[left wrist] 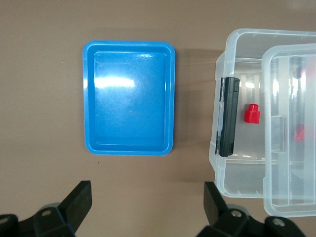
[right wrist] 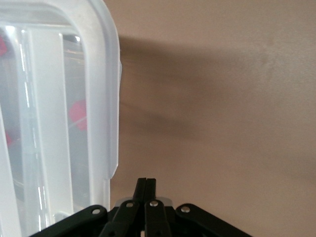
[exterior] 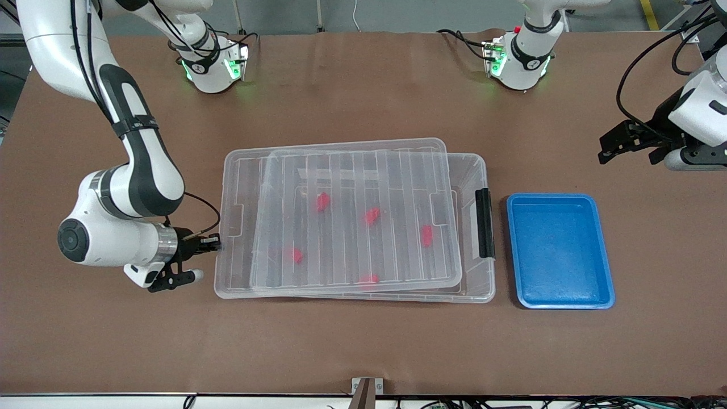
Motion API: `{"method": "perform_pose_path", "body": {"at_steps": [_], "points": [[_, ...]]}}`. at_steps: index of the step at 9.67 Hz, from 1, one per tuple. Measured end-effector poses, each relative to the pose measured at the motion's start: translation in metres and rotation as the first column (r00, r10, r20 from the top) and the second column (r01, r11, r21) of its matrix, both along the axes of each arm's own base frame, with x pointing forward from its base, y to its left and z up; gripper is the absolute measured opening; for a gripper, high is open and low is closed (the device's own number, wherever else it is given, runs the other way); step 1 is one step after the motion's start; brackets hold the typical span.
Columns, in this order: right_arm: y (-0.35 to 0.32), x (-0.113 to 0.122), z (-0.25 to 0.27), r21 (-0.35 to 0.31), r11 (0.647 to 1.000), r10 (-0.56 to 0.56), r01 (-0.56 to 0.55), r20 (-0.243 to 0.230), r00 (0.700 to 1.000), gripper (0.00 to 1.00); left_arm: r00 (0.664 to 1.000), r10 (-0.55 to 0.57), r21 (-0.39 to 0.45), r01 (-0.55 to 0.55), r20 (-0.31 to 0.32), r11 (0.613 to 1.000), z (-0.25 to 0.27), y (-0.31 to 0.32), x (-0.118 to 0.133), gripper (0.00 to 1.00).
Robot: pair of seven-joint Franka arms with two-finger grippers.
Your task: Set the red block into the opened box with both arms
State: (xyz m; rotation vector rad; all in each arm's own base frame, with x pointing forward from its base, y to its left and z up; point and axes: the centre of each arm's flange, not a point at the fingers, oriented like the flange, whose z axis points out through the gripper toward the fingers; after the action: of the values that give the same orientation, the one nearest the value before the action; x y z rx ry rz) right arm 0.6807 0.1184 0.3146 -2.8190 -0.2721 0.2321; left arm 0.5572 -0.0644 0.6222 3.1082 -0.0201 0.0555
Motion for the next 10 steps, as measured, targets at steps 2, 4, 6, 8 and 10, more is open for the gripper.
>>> {"method": "perform_pose_path", "body": {"at_steps": [2, 4, 6, 8, 10], "points": [[0.005, 0.001, 0.001, 0.003, 1.000, -0.007, 0.007, -0.001, 1.000, 0.01, 1.000, 0.000, 0.000, 0.000, 0.001, 1.000, 0.001, 0.000, 0.000, 1.00], [0.005, 0.002, 0.001, 0.004, 1.000, -0.007, 0.007, 0.000, 1.000, 0.01, 1.000, 0.000, 0.000, 0.000, 0.000, 1.000, 0.000, 0.000, 0.000, 1.00], [0.004, 0.002, 0.001, 0.004, 1.000, -0.009, 0.009, 0.000, 1.000, 0.02, 1.000, 0.000, 0.001, 0.000, -0.008, 1.000, -0.001, 0.000, 0.000, 1.00], [-0.011, 0.008, 0.007, 0.004, 0.999, -0.033, 0.033, 0.011, 0.999, 0.07, 1.000, 0.000, 0.001, 0.000, -0.012, 1.000, -0.002, 0.000, 0.000, 1.00], [-0.042, 0.013, 0.025, 0.002, 0.998, -0.064, 0.064, -0.014, 0.998, 0.09, 1.000, 0.000, 0.001, 0.000, -0.013, 1.000, -0.002, 0.000, 0.000, 1.00]]}}
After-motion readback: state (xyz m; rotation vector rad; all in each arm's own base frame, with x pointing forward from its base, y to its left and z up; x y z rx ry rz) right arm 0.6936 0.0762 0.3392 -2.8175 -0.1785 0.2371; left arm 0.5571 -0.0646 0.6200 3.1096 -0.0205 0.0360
